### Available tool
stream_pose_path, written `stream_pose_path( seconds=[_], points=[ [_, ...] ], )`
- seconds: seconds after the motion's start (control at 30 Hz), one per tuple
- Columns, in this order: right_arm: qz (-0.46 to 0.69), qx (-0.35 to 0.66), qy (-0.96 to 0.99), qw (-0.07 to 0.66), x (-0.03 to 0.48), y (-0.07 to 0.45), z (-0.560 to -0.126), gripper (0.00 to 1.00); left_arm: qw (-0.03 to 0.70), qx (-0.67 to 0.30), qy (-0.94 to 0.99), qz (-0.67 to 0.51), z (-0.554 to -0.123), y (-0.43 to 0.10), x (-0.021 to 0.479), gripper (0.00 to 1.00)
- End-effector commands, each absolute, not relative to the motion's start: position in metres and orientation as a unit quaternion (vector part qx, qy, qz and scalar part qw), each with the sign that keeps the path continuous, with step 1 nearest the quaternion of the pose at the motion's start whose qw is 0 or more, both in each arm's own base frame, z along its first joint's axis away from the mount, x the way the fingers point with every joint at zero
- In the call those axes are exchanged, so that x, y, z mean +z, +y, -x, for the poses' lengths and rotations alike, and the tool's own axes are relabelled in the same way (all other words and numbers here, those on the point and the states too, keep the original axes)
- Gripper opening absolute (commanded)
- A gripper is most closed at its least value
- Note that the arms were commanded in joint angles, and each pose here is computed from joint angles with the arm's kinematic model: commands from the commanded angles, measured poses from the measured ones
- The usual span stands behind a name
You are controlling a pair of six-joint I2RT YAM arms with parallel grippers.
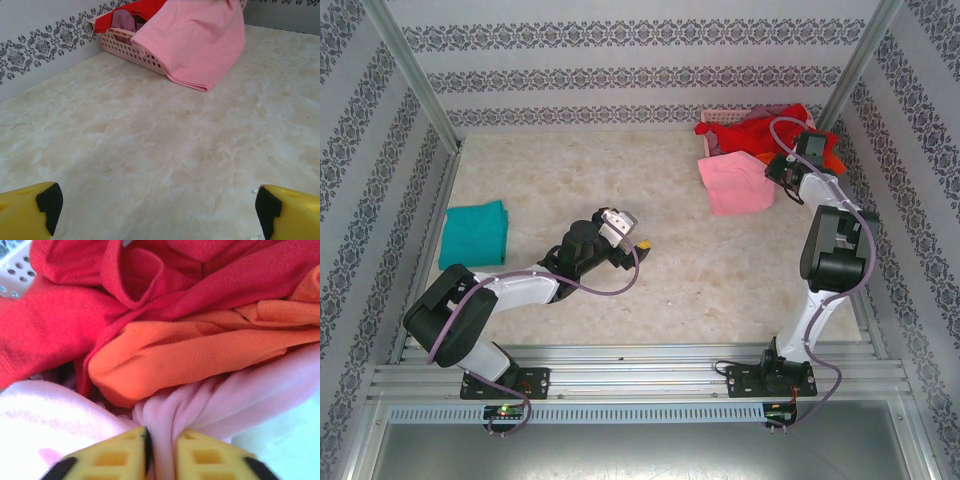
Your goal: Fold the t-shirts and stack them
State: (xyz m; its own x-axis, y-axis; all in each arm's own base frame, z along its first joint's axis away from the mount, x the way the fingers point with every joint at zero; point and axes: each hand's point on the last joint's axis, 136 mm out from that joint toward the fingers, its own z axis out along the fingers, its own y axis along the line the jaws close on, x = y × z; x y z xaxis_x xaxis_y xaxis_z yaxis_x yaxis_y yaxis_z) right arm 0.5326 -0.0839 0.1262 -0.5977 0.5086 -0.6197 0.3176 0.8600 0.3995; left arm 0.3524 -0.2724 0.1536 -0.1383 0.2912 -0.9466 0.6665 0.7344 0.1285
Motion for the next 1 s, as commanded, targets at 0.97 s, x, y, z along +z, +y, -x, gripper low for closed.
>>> stream_pose_path(
  seconds=[0.97],
  points=[
    [-0.149,0.226,0.710,0.650,0.392,-0.045,-0.513,0.00,0.591,-0.199,0.706,-0.335,-0.355,-0.295,0.170,1.00]
  ],
)
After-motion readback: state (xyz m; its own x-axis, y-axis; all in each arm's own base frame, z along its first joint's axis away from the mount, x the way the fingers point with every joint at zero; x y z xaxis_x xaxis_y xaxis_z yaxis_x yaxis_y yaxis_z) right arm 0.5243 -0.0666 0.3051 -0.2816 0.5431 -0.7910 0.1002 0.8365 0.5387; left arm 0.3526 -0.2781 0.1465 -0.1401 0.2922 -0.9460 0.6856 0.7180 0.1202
